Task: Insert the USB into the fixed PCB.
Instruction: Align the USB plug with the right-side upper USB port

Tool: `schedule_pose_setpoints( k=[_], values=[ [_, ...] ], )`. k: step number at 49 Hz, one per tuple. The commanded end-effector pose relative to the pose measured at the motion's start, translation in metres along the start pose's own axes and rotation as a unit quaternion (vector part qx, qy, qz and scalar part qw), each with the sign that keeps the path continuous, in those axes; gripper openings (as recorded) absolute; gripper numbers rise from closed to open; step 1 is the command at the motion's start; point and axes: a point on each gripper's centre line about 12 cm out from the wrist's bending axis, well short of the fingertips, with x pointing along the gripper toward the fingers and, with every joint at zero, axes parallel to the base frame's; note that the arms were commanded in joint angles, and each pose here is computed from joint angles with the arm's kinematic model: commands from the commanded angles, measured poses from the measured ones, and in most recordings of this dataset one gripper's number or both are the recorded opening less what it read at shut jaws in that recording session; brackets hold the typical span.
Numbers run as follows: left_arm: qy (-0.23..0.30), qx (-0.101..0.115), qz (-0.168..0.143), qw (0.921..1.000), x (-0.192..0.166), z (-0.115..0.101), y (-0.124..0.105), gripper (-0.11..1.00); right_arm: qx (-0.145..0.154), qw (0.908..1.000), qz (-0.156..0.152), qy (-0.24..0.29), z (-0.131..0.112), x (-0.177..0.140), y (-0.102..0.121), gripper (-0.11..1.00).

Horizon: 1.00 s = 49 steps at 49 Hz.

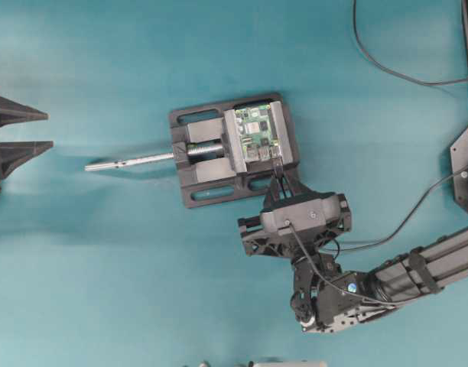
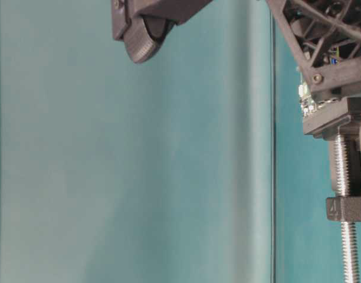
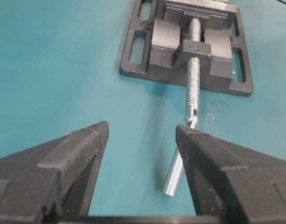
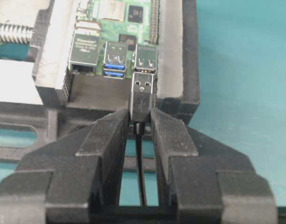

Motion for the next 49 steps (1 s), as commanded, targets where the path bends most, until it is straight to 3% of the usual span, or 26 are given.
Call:
schedule_pose_setpoints(
  k=[1,49],
  values=[
    [-0.006,-0.003,0.000,1.0000,0.001,0.005,0.000,0.75,0.014,0.9999,0.004,0.000,0.010,-0.003,0.002,0.19],
    [-0.006,-0.004,0.000,1.0000,0.001,0.005,0.000,0.75,0.019,0.9997,-0.017,-0.002,0.014,0.012,0.002,0.19]
  ],
)
